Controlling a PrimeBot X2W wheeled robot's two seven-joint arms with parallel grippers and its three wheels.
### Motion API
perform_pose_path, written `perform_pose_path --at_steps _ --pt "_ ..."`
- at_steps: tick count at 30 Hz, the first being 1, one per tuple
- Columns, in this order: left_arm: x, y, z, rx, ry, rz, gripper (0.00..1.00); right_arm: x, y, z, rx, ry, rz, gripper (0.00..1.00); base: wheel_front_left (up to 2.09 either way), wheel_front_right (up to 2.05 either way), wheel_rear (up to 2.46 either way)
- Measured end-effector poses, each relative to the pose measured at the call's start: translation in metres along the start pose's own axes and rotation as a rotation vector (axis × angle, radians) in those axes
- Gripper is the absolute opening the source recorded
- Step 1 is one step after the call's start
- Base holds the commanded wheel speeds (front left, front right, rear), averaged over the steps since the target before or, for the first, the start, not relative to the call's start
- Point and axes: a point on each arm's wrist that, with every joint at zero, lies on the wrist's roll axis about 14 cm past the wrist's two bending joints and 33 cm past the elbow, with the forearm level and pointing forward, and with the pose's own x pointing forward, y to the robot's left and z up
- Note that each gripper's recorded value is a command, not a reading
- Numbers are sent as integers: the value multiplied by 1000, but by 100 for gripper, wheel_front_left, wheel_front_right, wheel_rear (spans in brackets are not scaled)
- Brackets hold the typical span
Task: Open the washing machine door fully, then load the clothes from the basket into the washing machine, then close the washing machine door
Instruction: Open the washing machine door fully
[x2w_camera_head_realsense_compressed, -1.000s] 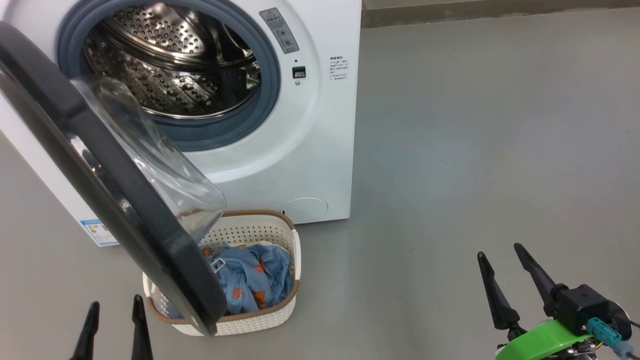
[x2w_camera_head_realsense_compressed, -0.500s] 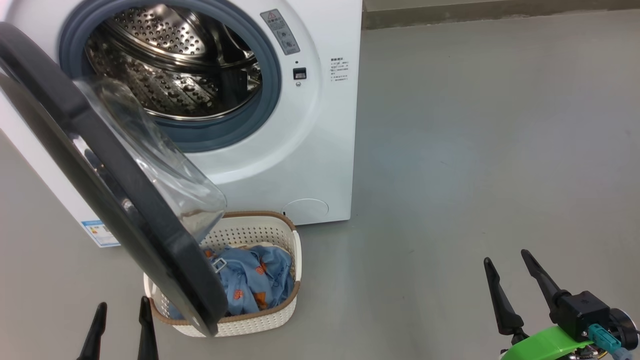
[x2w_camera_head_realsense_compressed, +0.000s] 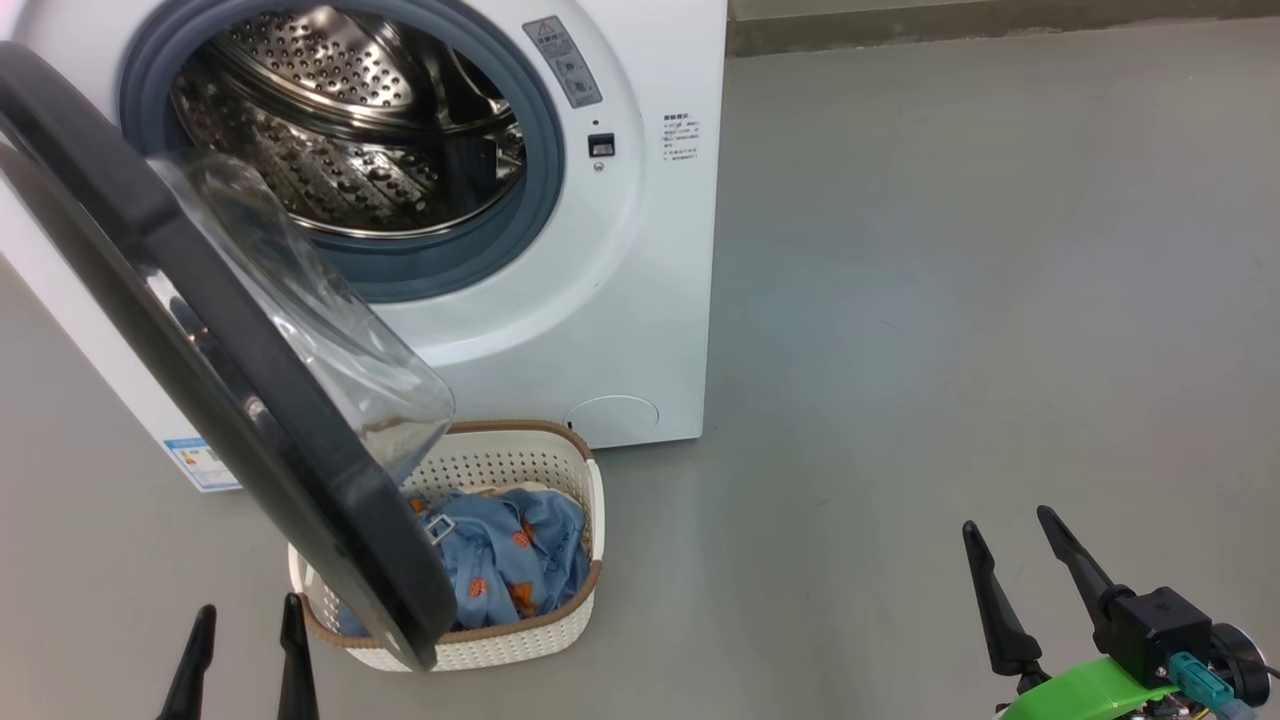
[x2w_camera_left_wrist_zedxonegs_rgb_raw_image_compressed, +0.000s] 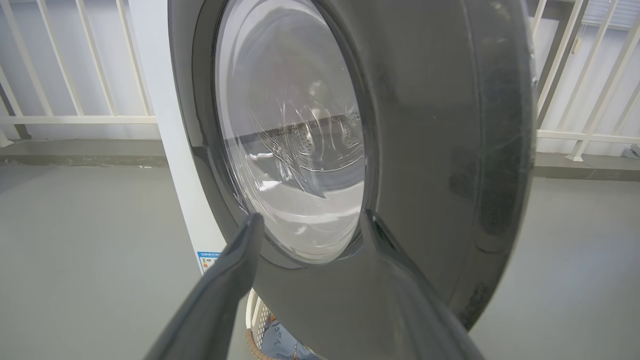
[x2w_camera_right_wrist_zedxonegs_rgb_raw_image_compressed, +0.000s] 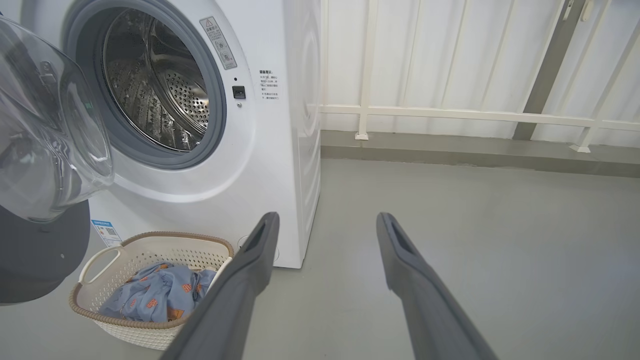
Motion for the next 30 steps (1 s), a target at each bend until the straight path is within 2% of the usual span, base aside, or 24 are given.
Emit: perform_pose_path --at_steps 1,2,9,15,20,22,30 --pt "0 0 0 -1 0 0 46 0 0 0 1 1 0 100 0 0 0" --pt "0 0 0 -1 0 0 0 0 0 0 2 1 -1 100 0 0 0" --pt "4 2 22 -1 -69 5 0 1 1 -2 5 5 -2 100 0 0 0" --pt "15 -5 117 8 -369 -19 0 2 1 -3 12 8 -4 100 0 0 0" --pt "10 -36 179 23 -575 -130 0 2 2 -5 15 12 -6 100 0 0 0" --pt "9 -44 186 21 -598 -157 0 1 1 -5 16 13 -7 100 0 0 0" --pt "-8 -118 208 -44 -680 -412 0 -2 -1 -7 17 20 -18 100 0 0 0"
